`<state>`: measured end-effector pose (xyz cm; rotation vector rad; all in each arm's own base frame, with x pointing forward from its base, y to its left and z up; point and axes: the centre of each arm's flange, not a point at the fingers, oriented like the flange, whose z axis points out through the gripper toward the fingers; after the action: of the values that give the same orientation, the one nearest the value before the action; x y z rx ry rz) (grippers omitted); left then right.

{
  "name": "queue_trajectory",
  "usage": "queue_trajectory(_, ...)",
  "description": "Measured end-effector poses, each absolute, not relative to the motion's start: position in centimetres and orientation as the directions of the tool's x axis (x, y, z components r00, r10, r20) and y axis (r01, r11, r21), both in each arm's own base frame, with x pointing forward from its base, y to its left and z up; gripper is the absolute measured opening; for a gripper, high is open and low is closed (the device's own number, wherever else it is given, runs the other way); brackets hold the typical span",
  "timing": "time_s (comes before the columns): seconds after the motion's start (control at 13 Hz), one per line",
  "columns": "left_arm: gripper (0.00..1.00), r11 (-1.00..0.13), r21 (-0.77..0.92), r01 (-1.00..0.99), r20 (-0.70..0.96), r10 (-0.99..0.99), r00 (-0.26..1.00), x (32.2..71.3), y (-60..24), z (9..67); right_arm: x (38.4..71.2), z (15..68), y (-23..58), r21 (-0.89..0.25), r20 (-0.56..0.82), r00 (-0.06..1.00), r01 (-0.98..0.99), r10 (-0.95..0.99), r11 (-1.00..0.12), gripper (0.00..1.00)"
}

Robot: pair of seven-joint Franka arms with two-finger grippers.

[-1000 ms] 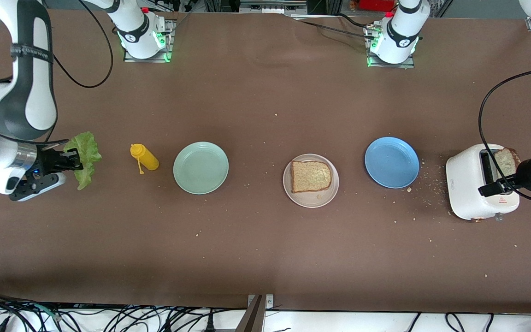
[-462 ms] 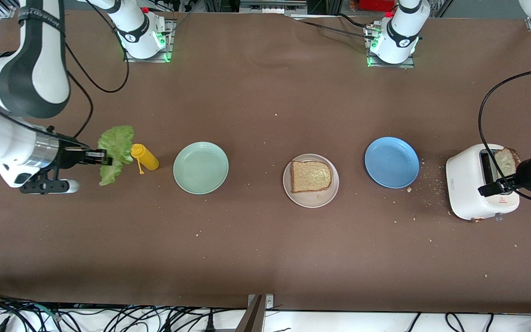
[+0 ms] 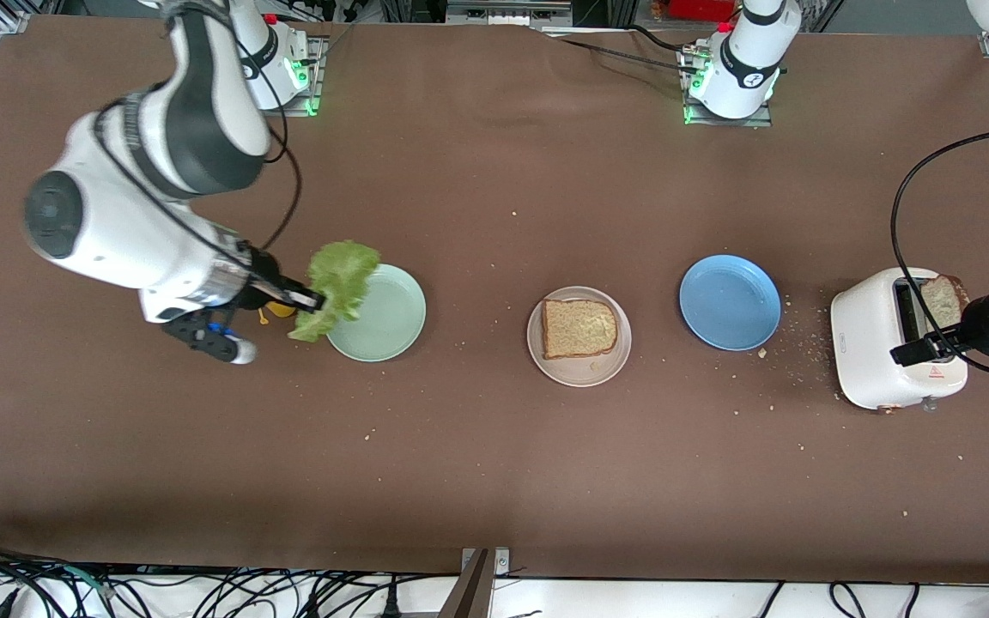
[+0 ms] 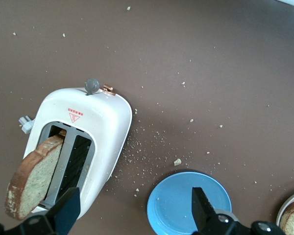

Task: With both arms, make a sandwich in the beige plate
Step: 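Lift the lettuce with the right gripper and carry it over the beige plate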

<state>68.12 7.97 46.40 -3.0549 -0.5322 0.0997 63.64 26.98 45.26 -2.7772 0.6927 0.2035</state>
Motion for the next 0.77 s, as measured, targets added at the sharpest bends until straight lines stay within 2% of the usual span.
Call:
queue_trajectory(0.31, 1.00, -0.940, -0.050, 0.336, -0.057, 0.339, 0.939, 68.1, 8.0, 46.4, 62.4, 39.4, 37.0, -0.263, -0.198, 0.762, -0.647, -0.616, -0.716, 0.06)
queue_trajectory(0.77, 1.00, -0.940, -0.050, 0.336, -0.057, 0.339, 0.939, 68.1, 8.0, 46.4, 58.0, 31.2, 49.7, -0.384, -0.185, 0.571, -0.791, -0.800, -0.476, 0.06)
